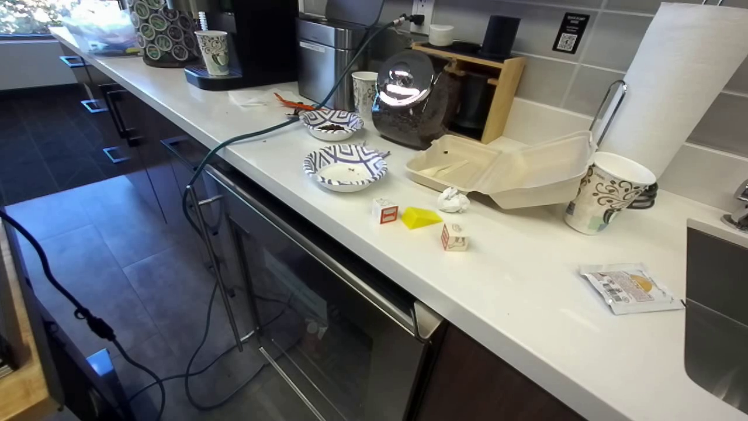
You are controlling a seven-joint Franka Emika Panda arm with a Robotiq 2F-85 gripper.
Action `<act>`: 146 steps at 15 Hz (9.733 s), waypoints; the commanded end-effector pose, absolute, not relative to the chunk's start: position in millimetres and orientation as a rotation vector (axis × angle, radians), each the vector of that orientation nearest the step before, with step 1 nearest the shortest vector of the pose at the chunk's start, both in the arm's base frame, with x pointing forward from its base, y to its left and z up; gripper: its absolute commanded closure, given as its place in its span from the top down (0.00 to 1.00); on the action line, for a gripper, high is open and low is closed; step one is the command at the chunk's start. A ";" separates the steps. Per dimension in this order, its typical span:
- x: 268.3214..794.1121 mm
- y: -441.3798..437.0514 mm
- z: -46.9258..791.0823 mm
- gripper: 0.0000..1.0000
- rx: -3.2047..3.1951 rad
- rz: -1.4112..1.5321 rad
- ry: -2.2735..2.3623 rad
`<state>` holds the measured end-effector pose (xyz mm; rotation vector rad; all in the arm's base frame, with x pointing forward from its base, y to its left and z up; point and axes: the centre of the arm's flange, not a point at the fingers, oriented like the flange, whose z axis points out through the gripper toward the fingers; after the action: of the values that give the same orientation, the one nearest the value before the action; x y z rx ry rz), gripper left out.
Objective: Remove the coffee pod from the coffeemaker.
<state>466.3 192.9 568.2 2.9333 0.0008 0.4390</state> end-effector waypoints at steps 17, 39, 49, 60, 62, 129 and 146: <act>517.4 392.8 602.8 1.00 3.167 0.849 0.113; 578.7 473.1 559.4 1.00 3.109 0.814 0.201; 581.6 471.7 548.0 1.00 3.151 0.708 0.076; 579.8 464.0 543.2 0.75 3.150 0.650 -0.016; 581.1 464.3 543.2 0.73 3.143 0.639 -0.027; 523.1 169.7 386.6 0.27 2.549 0.525 -1.618; 566.9 150.1 299.4 0.27 2.394 0.499 -1.720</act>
<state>560.2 144.3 307.6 2.4122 -1.6968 0.4759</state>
